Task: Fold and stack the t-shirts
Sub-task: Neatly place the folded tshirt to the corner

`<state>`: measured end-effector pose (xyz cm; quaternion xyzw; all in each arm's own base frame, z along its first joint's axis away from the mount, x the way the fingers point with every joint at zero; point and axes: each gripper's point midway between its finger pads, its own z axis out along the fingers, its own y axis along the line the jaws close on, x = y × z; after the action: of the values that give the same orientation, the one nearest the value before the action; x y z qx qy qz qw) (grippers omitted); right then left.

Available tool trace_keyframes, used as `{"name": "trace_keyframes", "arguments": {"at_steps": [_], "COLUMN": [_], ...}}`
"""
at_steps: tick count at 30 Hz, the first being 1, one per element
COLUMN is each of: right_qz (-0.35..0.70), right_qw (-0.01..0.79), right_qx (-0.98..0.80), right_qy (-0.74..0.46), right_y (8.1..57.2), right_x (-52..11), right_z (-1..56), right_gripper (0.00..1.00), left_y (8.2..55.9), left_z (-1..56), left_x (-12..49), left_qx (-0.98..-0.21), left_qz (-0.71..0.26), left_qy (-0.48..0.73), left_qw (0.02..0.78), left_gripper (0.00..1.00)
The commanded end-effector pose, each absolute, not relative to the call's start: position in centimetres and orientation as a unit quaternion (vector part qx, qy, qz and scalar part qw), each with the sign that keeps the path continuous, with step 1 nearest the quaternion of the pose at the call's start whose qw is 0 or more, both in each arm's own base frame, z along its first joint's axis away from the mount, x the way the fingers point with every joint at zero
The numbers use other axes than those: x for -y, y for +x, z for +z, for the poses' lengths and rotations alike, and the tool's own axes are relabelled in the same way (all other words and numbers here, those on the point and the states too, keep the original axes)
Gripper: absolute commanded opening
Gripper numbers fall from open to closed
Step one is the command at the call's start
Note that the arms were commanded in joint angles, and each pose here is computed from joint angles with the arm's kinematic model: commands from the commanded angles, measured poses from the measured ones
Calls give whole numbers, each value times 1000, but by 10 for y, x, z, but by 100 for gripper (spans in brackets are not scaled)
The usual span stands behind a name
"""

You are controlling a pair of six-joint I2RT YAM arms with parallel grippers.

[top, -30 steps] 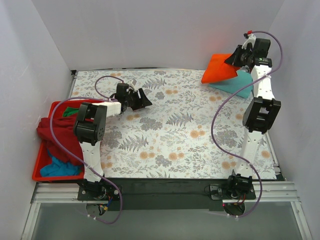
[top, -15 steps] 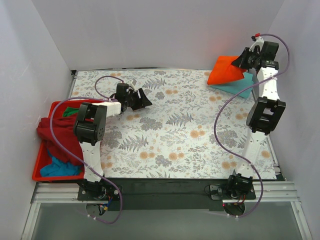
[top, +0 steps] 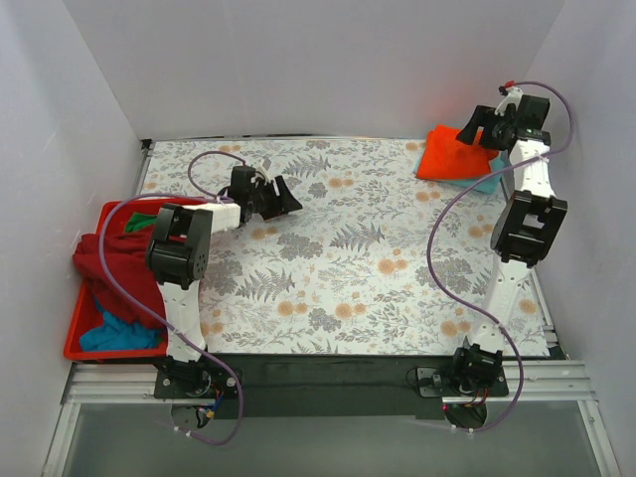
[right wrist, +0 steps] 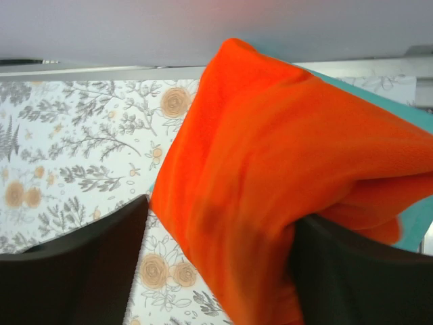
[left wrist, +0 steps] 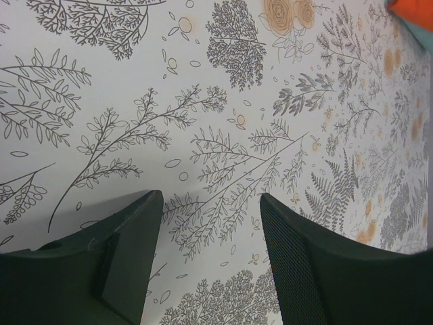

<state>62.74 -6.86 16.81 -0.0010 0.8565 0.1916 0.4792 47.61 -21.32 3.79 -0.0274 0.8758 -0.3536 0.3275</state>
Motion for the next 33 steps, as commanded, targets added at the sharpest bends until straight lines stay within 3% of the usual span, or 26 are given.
{"name": "trace_keyframes", "arguments": {"at_steps": [1, 2, 10, 12, 13, 17, 29, 33], "right_qz": [138, 122, -11, -44, -50, -81, 36, 105], "right_qw": [503, 492, 527, 559, 546, 564, 587, 568], "right_qx": [-853, -862, -845, -820, -827, -807, -800, -812], "right_qy": [7, 20, 96, 113, 124, 155, 119, 85], "right_y": [627, 621, 575, 563, 552, 524, 429, 388], "right_x": [87, 92, 119, 127, 127, 135, 36, -16], "right_z": [182, 172, 200, 229, 211, 225, 239, 207], "right_gripper": [92, 98, 98, 98, 98, 98, 98, 98], "left_y": [454, 452, 447, 446, 444, 436, 397, 377], "left_z": [16, 17, 54, 70, 72, 91, 182, 208], "left_x": [198, 200, 210, 211, 211, 211, 199, 190], "left_qx": [-902, -902, -890, -884, -883, -874, -823, -802], "left_qz": [-315, -314, -305, -308, -309, -315, -331, -328], "left_qy": [-38, -36, -10, -6, -5, 0, 4, -3], "left_qw": [293, 295, 337, 352, 353, 369, 462, 498], "left_gripper": [59, 59, 60, 60, 60, 60, 60, 60]}}
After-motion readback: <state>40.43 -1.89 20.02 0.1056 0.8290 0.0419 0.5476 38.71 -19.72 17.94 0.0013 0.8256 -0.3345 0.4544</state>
